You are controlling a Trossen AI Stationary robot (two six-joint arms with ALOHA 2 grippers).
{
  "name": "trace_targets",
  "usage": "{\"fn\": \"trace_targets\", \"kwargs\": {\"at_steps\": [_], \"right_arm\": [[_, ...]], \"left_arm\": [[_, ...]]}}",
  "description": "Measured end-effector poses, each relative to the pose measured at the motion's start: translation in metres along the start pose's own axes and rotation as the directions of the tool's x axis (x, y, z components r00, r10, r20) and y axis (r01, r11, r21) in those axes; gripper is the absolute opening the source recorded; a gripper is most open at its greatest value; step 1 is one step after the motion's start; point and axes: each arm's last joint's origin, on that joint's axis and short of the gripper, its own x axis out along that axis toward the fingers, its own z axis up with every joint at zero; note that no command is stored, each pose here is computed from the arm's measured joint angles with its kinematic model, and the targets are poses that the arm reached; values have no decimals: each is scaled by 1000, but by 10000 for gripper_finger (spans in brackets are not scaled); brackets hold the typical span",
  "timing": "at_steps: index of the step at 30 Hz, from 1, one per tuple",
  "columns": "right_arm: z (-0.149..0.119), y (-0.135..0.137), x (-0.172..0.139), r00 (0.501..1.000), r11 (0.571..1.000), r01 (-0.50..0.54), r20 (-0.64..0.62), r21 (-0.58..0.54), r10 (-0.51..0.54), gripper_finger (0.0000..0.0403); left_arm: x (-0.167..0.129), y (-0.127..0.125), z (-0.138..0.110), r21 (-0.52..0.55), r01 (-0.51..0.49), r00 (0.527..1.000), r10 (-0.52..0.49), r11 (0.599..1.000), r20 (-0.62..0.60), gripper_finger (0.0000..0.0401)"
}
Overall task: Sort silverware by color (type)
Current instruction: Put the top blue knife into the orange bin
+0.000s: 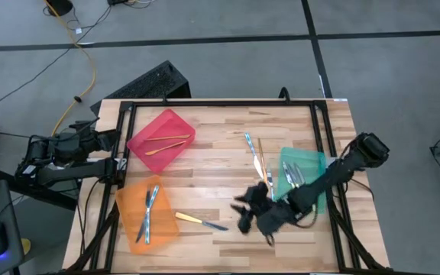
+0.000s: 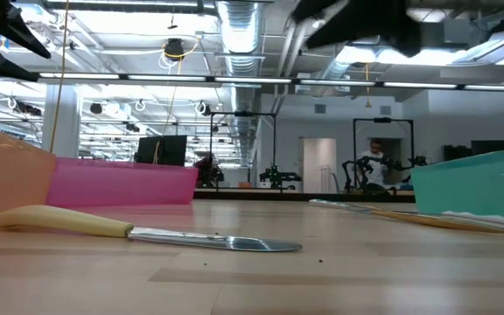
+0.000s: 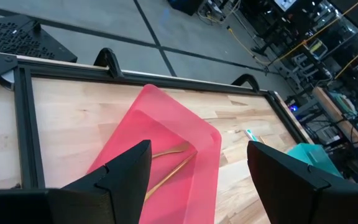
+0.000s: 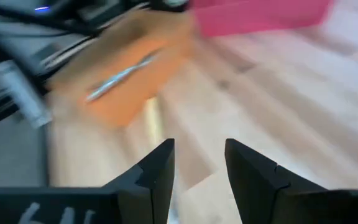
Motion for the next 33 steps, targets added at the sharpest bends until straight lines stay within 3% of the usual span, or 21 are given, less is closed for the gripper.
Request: {"fn": "trace_targets", "kwargs": {"at_steps": [6,13,19,23,33], "right_arm": [[27,-47,34,970,970,242,-36,29,-241,166],[50,-109,55,845,846,529,-129,63,-519,166],[52,-133,64,806,813,583,-119,-10,-579,166],[39,-147,68,786,793,608,-104,-42,-609,166],[16,-175,77,777,779,627,-88,19,-624,166]], "left_arm": [[0,0,0,0,-2,1000,2,1000,2,247],[0,0,1,23,-16,1000,15,1000,23,247],[0,0,1,46,-17,1000,15,999,23,247],[0,1,1,59,-32,999,29,998,42,247],[0,2,3,56,-75,992,69,996,101,247]]}}
